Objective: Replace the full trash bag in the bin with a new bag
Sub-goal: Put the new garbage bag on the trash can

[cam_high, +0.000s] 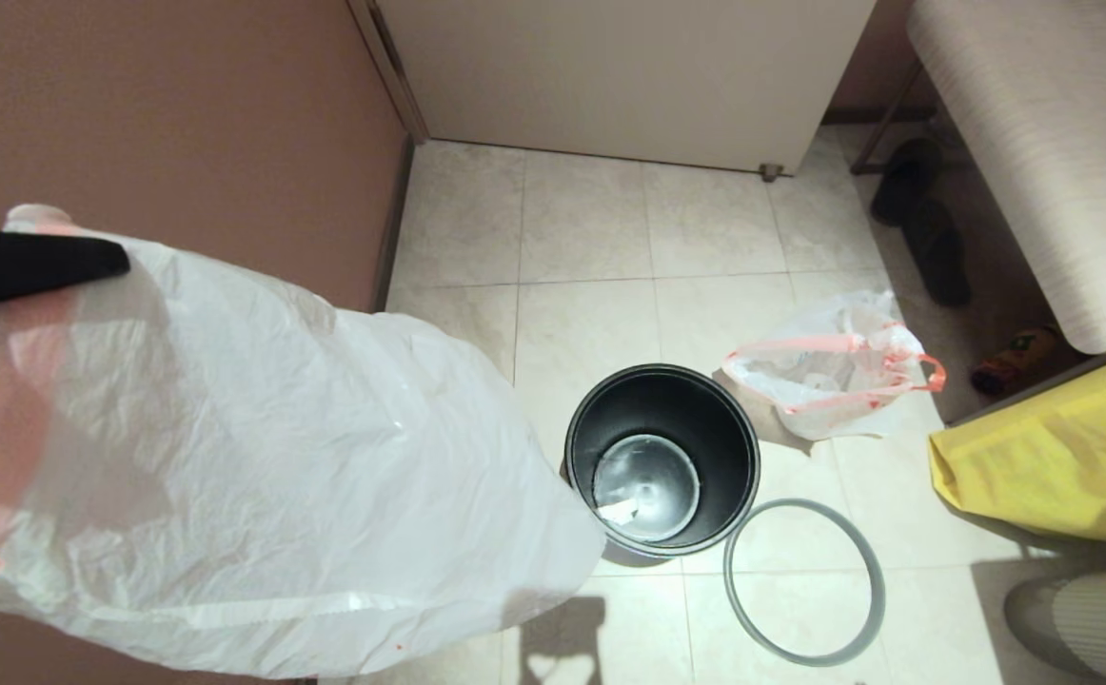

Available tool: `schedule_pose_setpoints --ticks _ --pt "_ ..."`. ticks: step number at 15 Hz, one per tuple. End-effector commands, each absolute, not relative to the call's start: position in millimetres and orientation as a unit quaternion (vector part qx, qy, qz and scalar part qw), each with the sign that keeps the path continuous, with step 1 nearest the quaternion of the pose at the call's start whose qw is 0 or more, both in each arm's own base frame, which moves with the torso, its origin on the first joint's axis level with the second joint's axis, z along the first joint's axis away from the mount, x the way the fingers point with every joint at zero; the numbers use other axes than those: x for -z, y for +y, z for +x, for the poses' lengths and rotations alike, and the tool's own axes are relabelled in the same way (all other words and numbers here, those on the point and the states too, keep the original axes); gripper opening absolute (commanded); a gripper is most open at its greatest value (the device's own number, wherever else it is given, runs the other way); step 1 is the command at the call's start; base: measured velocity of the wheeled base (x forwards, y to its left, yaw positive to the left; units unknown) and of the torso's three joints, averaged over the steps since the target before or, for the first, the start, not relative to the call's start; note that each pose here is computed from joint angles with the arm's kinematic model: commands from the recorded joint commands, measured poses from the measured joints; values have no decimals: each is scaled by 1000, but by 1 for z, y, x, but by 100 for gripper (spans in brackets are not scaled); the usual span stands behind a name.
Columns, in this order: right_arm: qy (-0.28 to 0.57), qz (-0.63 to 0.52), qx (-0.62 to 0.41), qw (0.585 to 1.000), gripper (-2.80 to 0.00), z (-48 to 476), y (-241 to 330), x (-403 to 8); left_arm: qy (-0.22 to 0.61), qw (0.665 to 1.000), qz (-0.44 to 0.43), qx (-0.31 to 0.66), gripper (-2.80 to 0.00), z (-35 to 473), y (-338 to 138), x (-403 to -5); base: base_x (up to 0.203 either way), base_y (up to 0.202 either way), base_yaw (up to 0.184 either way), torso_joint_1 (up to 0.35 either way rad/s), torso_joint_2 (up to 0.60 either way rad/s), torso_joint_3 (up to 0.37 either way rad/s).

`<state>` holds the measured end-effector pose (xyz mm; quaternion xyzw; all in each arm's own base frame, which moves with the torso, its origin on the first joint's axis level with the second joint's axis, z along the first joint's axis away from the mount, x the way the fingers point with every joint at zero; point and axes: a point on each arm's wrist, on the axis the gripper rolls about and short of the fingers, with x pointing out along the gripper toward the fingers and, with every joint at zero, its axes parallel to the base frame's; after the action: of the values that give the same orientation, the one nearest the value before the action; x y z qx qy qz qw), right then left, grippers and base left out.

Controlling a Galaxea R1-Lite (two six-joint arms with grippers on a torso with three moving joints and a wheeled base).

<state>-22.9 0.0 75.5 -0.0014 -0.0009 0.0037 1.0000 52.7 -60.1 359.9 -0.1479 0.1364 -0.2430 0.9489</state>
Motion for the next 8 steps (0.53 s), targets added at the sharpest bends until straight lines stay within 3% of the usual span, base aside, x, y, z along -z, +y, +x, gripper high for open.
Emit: schedule_pose_setpoints --ticks 1,8 --pt "0 -2 -5 1000 -280 -23 0 -75 157 939 -153 264 -280 65 -82 -367 0 0 0 0 0 0" --pt "0 -2 -5 1000 -280 -23 0 -75 207 911 -172 313 -280 97 -153 -381 0 0 0 0 0 0"
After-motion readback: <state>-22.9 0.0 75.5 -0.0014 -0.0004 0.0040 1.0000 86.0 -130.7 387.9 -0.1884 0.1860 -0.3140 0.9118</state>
